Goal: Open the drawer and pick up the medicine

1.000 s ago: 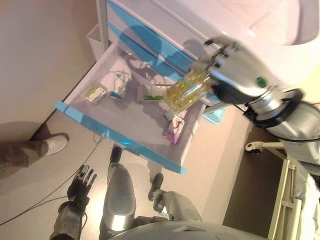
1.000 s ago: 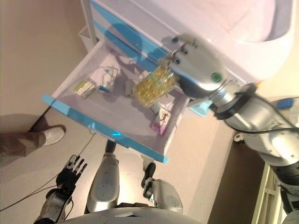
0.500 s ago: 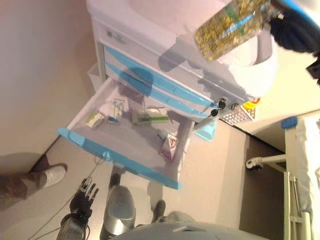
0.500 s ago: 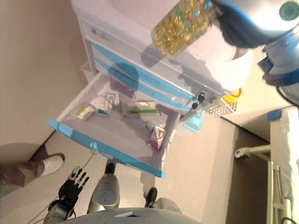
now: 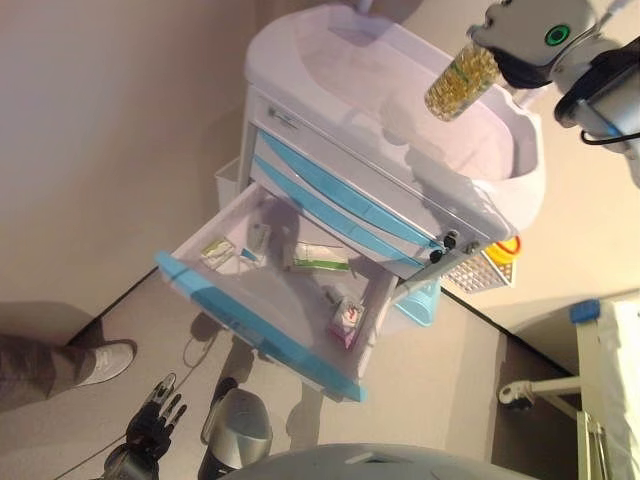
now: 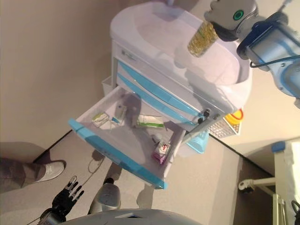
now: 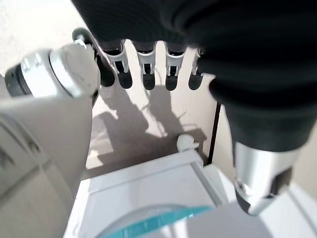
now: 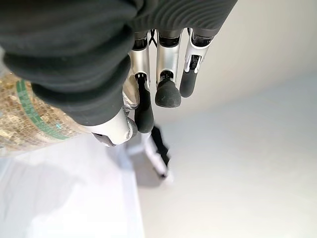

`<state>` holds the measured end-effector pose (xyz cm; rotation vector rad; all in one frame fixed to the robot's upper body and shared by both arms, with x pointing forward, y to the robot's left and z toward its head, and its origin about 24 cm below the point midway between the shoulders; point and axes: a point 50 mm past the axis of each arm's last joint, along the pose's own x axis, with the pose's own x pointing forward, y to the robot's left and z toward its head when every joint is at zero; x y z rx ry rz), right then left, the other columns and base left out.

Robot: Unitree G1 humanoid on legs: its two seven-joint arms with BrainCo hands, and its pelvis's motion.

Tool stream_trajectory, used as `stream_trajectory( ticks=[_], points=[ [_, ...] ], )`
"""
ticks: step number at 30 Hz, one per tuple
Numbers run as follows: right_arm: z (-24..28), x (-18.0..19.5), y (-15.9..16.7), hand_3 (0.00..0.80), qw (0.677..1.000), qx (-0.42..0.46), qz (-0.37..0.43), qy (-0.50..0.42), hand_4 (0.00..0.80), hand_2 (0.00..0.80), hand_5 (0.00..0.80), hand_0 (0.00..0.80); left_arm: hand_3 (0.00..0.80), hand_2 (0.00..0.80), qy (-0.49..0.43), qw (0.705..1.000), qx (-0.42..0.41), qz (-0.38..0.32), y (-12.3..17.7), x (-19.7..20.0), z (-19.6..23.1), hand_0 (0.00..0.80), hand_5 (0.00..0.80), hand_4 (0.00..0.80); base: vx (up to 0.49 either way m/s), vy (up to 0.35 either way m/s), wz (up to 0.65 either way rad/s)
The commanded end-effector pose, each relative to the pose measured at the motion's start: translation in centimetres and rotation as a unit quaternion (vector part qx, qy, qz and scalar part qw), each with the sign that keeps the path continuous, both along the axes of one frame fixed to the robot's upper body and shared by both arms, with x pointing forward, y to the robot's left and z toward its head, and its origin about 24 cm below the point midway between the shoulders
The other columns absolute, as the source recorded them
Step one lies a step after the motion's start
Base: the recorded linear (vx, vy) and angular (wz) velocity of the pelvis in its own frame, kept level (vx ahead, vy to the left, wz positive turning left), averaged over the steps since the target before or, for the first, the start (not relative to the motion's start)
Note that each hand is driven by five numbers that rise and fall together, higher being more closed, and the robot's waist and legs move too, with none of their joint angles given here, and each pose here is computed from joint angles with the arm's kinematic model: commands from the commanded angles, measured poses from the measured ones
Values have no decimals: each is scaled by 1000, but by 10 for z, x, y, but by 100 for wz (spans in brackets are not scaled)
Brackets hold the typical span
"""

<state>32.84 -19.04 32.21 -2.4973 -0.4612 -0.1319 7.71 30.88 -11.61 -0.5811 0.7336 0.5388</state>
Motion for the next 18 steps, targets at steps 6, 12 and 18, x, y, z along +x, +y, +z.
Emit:
stream_trajectory(
  ticks=[6, 12, 18],
  points=[
    [-21, 32, -40, 800, 994, -26, -100, -38, 800, 800, 800, 800, 0, 0, 5, 1000, 8, -29, 0, 0, 4, 0, 0, 0, 24, 34, 9],
    [-44, 46, -65, 800, 983, -38, -176, -28, 800, 800, 800, 800, 0, 0, -7, 1000, 14, -24, 6, 7, 9, 0, 0, 0, -11, -9, 9],
    [-52, 46, -100, 800, 968, -28, -246, -22, 800, 800, 800, 800, 0, 0, -6, 999, 23, -21, 13, 5, 13, 0, 0, 0, 2, -29, 12]
  ],
)
